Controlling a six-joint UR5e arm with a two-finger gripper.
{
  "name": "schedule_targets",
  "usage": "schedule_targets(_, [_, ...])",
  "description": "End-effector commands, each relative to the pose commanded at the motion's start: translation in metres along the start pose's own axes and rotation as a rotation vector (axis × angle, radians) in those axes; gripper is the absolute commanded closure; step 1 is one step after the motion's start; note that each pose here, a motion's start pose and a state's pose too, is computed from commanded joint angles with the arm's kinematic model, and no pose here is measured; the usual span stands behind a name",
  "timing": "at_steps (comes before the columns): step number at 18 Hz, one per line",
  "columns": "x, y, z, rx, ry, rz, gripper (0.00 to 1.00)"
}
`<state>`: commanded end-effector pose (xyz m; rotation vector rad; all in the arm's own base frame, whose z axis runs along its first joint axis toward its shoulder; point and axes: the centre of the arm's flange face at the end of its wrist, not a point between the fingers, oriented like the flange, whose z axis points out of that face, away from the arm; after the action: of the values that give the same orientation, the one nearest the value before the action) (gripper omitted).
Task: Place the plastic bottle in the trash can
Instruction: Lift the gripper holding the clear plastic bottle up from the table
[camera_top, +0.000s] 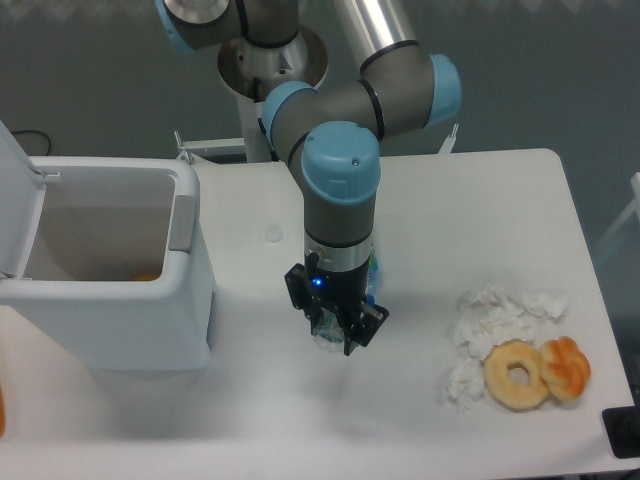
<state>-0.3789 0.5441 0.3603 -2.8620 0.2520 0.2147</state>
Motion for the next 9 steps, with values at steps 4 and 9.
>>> schedule_targets(4, [-0.005,-0.005,-0.01,0.017,-0.017,-0.025,0.43])
schedule_targets(9, [-0.012,-0.014,-0.046,0.076,-0.058,-0.089,0.43])
